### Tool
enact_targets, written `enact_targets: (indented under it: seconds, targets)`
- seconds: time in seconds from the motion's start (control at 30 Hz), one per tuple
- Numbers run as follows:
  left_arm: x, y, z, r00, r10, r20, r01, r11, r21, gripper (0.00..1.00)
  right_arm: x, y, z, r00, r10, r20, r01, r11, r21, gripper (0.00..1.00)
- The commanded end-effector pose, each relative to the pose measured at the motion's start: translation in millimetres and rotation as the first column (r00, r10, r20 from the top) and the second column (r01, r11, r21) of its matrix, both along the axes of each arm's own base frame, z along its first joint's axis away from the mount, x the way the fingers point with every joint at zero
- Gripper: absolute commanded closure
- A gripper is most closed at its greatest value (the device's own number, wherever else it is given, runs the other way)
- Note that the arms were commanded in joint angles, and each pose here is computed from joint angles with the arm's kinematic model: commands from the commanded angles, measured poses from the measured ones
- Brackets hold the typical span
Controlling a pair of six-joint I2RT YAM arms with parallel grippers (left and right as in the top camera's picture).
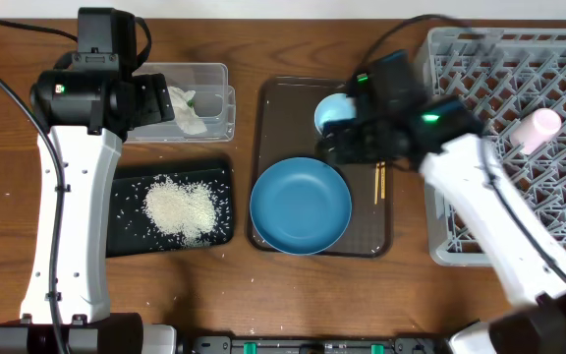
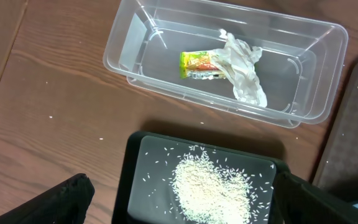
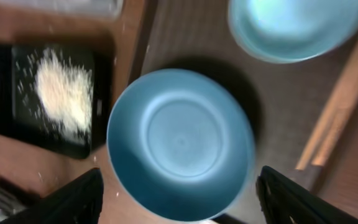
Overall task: Sort waste into correct bins and load items into the dishwasher rack
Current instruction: 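Release the pink bowl and move the right gripper to the blue plate, then grasp the blue plate rim with the right gripper and lift it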
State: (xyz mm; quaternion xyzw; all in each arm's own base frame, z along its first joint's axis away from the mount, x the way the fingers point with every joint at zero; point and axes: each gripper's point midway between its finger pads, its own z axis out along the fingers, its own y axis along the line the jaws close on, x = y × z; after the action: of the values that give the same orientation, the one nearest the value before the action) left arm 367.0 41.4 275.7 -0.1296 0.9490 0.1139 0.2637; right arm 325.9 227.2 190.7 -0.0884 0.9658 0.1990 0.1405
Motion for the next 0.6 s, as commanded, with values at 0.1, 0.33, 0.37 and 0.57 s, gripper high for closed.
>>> enact_targets:
  seconds: [0.1, 0.33, 0.37, 0.57]
  targets:
    - [-2.2, 3.1, 2.3, 1.0, 0.001, 0.001, -0.001, 1.0, 0.012, 0.04, -44.7, 70.5, -45.6, 0.964, 0.234, -0.126, -0.234, 0.972, 0.017, 0.23]
    - [-2.3, 3.1, 2.3, 1.0, 0.001, 0.001, -0.001, 1.0, 0.012, 0.04, -87.9, 114.7, -103.2, 0.914, 0.319, -0.252, -0.339, 0.94, -0.036, 0.25]
    - [-2.3, 3.1, 2.3, 1.0, 0.001, 0.001, -0.001, 1.0, 0.012, 0.04, -95.3, 120.2, -112.2, 0.906, 0.325, -0.272, -0.349, 0.936, -0.044, 0.25]
    - [-2.3, 3.1, 2.3, 1.0, 0.001, 0.001, -0.001, 1.0, 0.012, 0.04, -119.3, 139.5, -133.5, 0.886, 0.353, -0.301, -0.389, 0.919, -0.068, 0.36]
